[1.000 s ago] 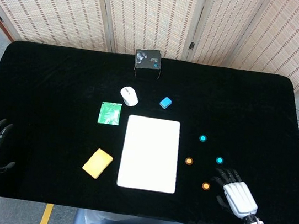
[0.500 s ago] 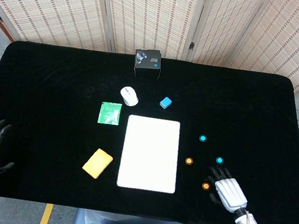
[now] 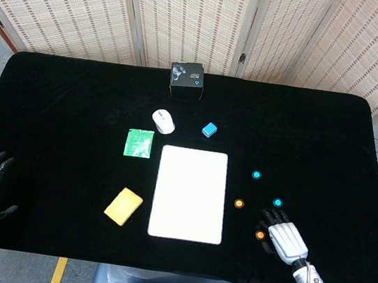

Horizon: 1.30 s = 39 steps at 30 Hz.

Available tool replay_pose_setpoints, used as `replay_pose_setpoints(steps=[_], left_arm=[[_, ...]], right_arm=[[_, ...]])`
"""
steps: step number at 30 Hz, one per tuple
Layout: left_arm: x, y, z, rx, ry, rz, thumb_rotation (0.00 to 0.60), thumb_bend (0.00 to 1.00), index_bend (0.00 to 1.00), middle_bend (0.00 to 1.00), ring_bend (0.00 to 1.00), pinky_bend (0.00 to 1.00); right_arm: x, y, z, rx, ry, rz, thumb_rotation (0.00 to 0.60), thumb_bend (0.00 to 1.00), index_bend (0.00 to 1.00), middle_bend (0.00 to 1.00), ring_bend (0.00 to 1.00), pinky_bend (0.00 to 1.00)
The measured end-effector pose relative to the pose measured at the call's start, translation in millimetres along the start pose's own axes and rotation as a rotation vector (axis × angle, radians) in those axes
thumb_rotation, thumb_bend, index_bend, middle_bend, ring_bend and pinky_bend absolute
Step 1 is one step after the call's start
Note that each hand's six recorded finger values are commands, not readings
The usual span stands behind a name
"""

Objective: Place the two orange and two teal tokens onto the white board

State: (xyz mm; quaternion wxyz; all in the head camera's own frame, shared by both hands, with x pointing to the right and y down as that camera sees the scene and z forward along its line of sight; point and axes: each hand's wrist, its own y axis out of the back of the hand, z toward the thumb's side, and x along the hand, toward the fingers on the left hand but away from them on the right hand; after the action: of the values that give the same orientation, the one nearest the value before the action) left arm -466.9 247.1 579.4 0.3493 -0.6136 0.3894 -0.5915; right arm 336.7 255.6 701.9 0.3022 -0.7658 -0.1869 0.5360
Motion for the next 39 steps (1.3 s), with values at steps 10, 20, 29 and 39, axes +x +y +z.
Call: replay_pose_setpoints(steps=[10, 20, 29, 39], left_arm=[[0.1, -3.4, -1.3, -0.004, 0.002, -0.007, 0.600, 0.18, 0.01, 0.00, 0.00, 0.00], [0.2, -6.0, -1.7, -0.007, 0.003, -0.010, 0.600, 0.18, 0.01, 0.00, 0.00, 0.00], [-0.8, -6.5, -3.9, -0.011, 0.007, -0.008, 0.600, 0.18, 0.01, 0.00, 0.00, 0.00], [-2.2, -9.5, -7.8, -0.015, 0.013, -0.012, 0.600, 0.18, 0.01, 0.00, 0.00, 0.00]], right_arm=[[-1.8, -0.5, -4.5, -0.003, -0.020, 0.006, 0.600, 0.46, 0.47, 0.15, 0.02, 0.02], [-0.8, 2.9, -6.0, -0.013, -0.027, -0.010, 0.600, 0.46, 0.53, 0.19, 0.03, 0.02], [-0.8, 3.0, -1.8, -0.016, -0.016, -0.018, 0.600, 0.46, 0.54, 0.20, 0.03, 0.02], [-0.4, 3.0, 3.7, 0.000, -0.005, -0.023, 0.600, 0.46, 0.56, 0.22, 0.04, 0.02]])
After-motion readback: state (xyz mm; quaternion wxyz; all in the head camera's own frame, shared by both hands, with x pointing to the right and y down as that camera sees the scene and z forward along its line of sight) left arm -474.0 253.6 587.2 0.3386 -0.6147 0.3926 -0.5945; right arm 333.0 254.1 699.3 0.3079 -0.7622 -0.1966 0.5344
